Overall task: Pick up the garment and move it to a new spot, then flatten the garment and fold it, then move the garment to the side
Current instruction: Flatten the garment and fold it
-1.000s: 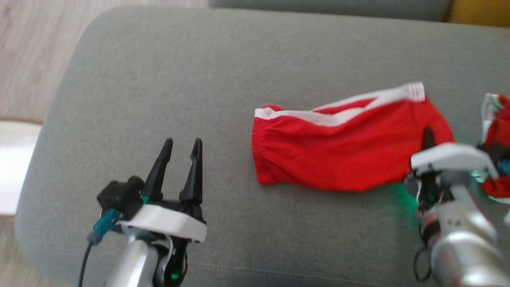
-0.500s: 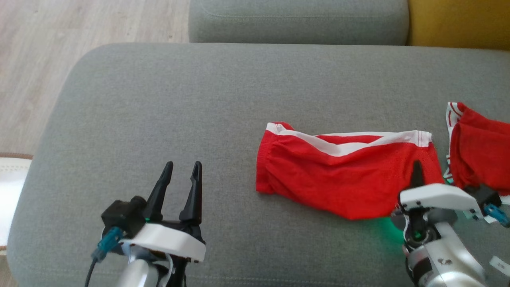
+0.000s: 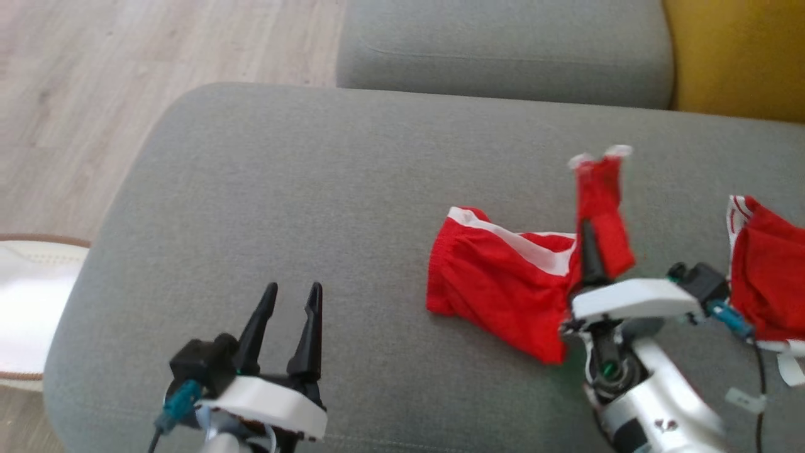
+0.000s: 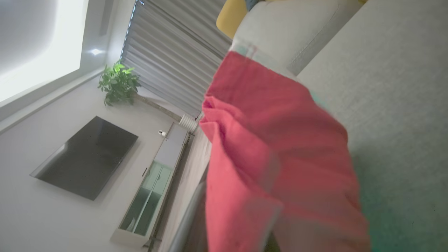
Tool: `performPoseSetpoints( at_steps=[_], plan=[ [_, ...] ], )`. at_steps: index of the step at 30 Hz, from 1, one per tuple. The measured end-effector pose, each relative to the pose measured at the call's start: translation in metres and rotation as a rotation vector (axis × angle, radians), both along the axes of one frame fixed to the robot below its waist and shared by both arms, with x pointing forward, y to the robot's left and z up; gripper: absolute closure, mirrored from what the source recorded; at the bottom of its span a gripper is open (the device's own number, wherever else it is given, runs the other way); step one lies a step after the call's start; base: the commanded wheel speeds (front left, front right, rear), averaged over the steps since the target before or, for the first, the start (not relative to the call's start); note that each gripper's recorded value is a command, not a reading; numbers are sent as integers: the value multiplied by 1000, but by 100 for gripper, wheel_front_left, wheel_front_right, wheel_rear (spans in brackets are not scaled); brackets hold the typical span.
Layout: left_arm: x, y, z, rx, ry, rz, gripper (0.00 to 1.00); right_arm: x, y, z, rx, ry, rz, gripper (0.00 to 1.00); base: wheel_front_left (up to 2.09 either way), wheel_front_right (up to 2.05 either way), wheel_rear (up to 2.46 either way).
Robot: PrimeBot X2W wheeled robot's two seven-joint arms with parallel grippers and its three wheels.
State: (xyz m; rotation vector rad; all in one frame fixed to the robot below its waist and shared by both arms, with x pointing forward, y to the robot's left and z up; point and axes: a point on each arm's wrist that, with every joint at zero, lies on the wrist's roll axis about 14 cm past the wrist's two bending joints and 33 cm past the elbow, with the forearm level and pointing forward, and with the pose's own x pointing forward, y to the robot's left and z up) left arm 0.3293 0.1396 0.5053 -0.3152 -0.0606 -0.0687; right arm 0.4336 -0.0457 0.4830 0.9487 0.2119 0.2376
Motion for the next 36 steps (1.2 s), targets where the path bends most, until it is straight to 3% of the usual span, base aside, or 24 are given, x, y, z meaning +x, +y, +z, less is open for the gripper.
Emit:
performPoseSetpoints(
  at_steps=[8,15,16,17,26,31,36],
  plan=[
    [-14,13,0,-3,-2,49,0,-20,58,12,35,-25,172,100,0,0,0],
    [-27,27,-5,-8,11,103,0,-34,92,8,0,-29,285,100,0,0,0],
    [-28,29,-7,-8,15,109,0,-37,96,3,-17,-19,306,68,0,0,0],
    [-29,30,-7,-8,17,115,0,-40,100,-2,-35,-12,326,0,0,0,0],
    [-32,37,-16,-19,53,145,0,-57,139,-25,-149,-5,501,0,0,0,0],
    [-32,42,-23,-27,78,165,0,-55,137,-59,-262,59,539,0,0,0,0],
    [-26,44,-22,-22,81,172,0,-51,137,-76,-293,107,556,0,0,0,0]
  ],
)
